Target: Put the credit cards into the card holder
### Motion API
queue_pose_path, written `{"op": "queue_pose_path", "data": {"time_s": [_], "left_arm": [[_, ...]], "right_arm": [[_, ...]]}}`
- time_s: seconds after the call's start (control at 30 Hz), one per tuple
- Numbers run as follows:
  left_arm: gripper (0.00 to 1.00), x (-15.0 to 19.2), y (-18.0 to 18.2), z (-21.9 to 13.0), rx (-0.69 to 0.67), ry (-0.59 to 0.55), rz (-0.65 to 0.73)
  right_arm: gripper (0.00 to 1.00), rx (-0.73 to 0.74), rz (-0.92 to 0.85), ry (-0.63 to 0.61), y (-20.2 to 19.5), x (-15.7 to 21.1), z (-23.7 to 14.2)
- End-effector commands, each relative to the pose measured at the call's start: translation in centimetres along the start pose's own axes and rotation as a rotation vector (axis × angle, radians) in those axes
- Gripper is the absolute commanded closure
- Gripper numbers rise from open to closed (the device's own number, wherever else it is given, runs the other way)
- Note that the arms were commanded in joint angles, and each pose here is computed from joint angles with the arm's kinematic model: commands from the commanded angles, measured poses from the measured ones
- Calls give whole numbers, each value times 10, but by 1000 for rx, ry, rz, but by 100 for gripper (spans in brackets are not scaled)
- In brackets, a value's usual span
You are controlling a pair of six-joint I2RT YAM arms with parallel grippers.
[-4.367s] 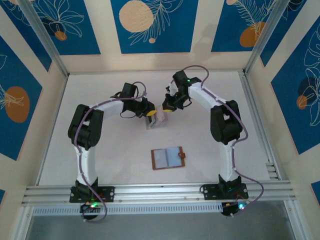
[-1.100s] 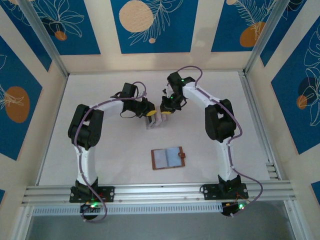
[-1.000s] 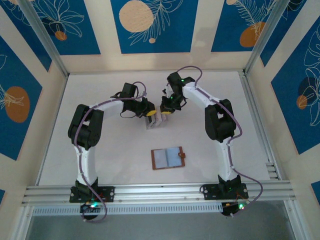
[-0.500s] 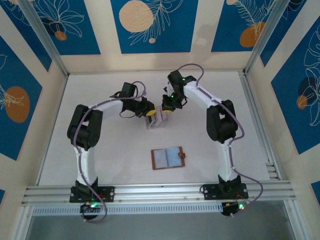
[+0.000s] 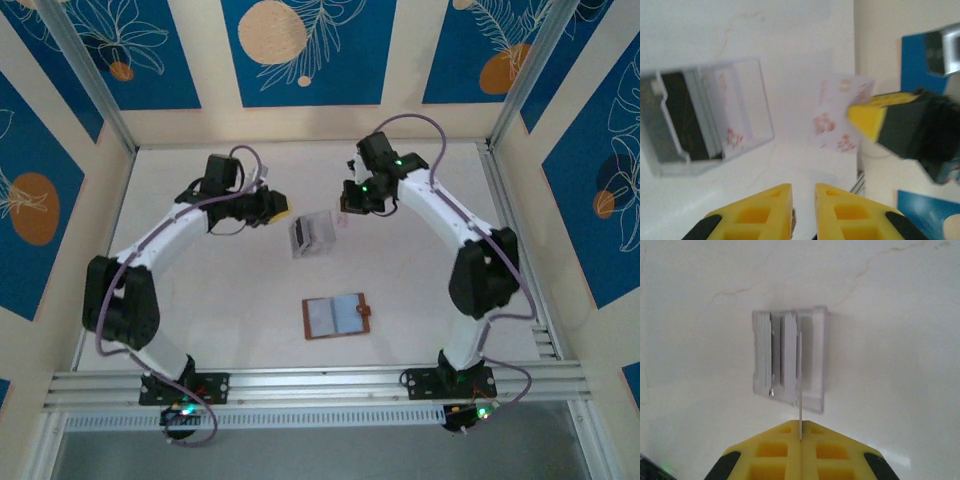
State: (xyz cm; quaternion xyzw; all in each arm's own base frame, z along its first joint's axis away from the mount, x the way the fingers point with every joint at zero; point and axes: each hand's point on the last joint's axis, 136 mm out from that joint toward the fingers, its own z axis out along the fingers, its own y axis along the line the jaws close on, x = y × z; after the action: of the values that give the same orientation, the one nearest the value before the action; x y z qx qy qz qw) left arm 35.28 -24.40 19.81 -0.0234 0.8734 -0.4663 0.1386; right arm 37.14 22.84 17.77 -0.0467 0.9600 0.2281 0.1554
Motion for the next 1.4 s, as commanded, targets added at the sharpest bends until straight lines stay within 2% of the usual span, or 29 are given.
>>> {"op": "queue_pose_path", "data": {"time_s": [0.0,0.17,0.23,0.43,0.7,1.03,1.37], "left_arm": [[81,68,25,9,-116,141,23],[80,143,31,31,-181,273,90],[79,163,32,42,-188,315,100],[79,197,43,79,-217,422,110],[80,206,66,102,-282,478,94],[81,213,96,92,-402,495,96],[81,211,109,86,-444,488,92]], "right_arm": [[100,-72,-8,-36,6,27,-19],[100,-258,-52,0,20,95,-29],[100,-310,-58,34,20,123,-26],[100,-460,-9,131,17,183,-10],[99,-467,42,202,4,215,9],[98,-432,85,285,-8,237,30],[98,-432,84,374,-5,250,47]]}}
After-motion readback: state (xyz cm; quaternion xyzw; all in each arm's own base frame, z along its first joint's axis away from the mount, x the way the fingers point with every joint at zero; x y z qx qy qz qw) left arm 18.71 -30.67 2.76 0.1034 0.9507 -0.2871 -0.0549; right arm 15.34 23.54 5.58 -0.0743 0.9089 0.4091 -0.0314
